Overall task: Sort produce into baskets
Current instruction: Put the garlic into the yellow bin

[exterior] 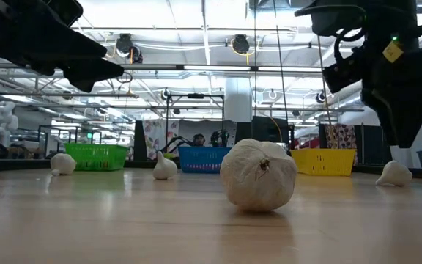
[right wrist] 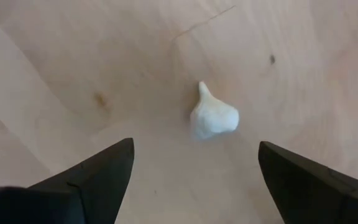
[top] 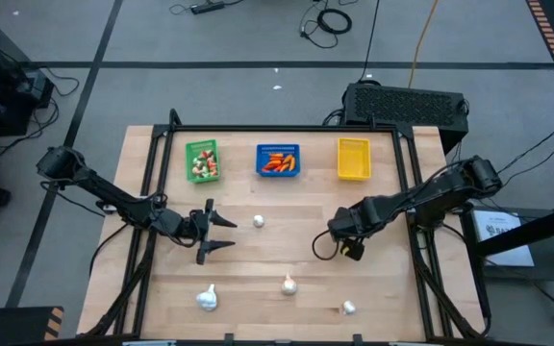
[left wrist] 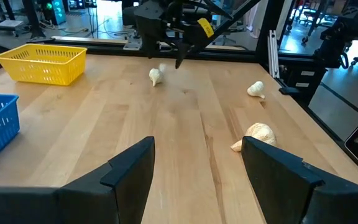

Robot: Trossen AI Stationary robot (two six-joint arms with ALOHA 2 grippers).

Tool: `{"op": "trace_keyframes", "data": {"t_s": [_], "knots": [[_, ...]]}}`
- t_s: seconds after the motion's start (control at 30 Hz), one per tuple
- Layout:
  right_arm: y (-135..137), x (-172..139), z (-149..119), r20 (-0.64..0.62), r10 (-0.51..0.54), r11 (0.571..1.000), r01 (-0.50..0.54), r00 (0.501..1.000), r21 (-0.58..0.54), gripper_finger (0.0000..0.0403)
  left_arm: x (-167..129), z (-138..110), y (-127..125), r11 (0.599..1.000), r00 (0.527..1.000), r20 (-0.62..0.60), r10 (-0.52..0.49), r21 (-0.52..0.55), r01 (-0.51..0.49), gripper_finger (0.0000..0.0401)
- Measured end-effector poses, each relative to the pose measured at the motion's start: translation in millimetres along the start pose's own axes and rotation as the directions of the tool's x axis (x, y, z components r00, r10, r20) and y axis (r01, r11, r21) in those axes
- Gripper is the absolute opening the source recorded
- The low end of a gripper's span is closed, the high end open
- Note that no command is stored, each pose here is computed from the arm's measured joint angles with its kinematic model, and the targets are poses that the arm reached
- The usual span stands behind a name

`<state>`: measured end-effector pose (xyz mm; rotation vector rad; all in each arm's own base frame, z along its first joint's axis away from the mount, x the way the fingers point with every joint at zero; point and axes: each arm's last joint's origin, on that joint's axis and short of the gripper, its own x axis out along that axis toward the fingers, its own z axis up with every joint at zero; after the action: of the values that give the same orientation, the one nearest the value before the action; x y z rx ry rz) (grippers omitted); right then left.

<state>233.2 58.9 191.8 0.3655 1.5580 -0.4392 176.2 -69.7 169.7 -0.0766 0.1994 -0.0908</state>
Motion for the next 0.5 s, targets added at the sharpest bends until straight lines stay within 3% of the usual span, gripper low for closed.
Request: {"op": "trace_keyframes", "data": {"t_s": [0.33,0.5], "knots": [[-3.8,2.3,5.5,0.008,-0.016,0.997,0.015,1.0,0.074,0.0334,0.0,0.0,0.0,1.0,1.0,0.0,0.0,0.001,0.0,0.0248],[-11.5,15.6,12.1,-0.035,-0.053,0.98,0.058,0.998,0.188,0.0334,0.0,-0.1,0.0,1.0,1.0,-0.001,0.0,0.001,0.0,0.0248]]}}
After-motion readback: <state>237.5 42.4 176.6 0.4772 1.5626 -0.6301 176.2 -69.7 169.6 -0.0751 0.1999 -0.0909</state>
